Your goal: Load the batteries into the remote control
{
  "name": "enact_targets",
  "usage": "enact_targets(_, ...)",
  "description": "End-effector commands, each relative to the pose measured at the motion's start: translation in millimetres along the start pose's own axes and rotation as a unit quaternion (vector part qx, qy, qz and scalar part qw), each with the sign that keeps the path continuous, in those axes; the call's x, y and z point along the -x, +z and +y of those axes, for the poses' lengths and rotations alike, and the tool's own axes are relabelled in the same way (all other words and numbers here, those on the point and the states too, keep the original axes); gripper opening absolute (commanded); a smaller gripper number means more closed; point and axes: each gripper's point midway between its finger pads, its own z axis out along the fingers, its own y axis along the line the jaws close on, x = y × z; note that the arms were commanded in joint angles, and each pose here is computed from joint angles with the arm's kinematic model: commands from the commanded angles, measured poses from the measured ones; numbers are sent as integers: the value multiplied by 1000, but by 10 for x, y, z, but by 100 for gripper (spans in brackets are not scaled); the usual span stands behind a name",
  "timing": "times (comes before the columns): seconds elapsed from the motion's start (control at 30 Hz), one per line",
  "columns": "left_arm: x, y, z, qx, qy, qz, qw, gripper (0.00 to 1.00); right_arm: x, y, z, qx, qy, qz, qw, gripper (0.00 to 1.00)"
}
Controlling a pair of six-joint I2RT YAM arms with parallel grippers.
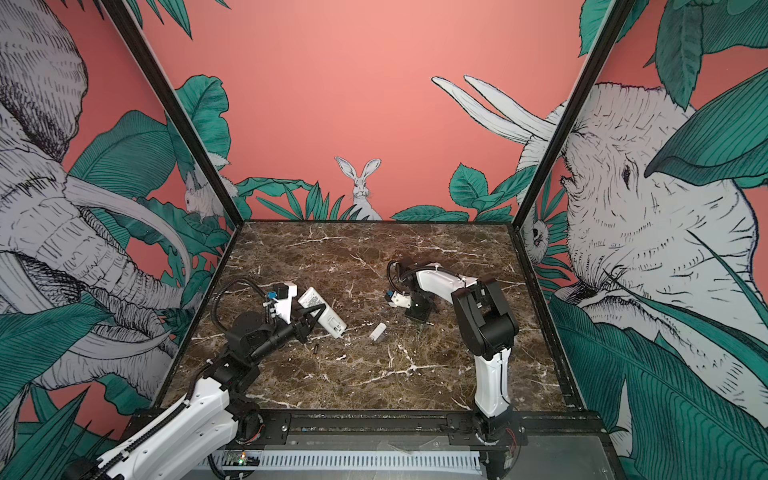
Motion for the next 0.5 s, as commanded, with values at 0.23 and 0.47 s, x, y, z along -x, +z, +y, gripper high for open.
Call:
enact_targets(0.23,135,-2,-45,-5,1,-13,1000,0,-56,-102,-68,-13,92,-108,990,48)
enact_targets(0.47,129,16,-43,-5,-3,-7,1000,0,-226,-22,-84,-16,109,-87,990,43)
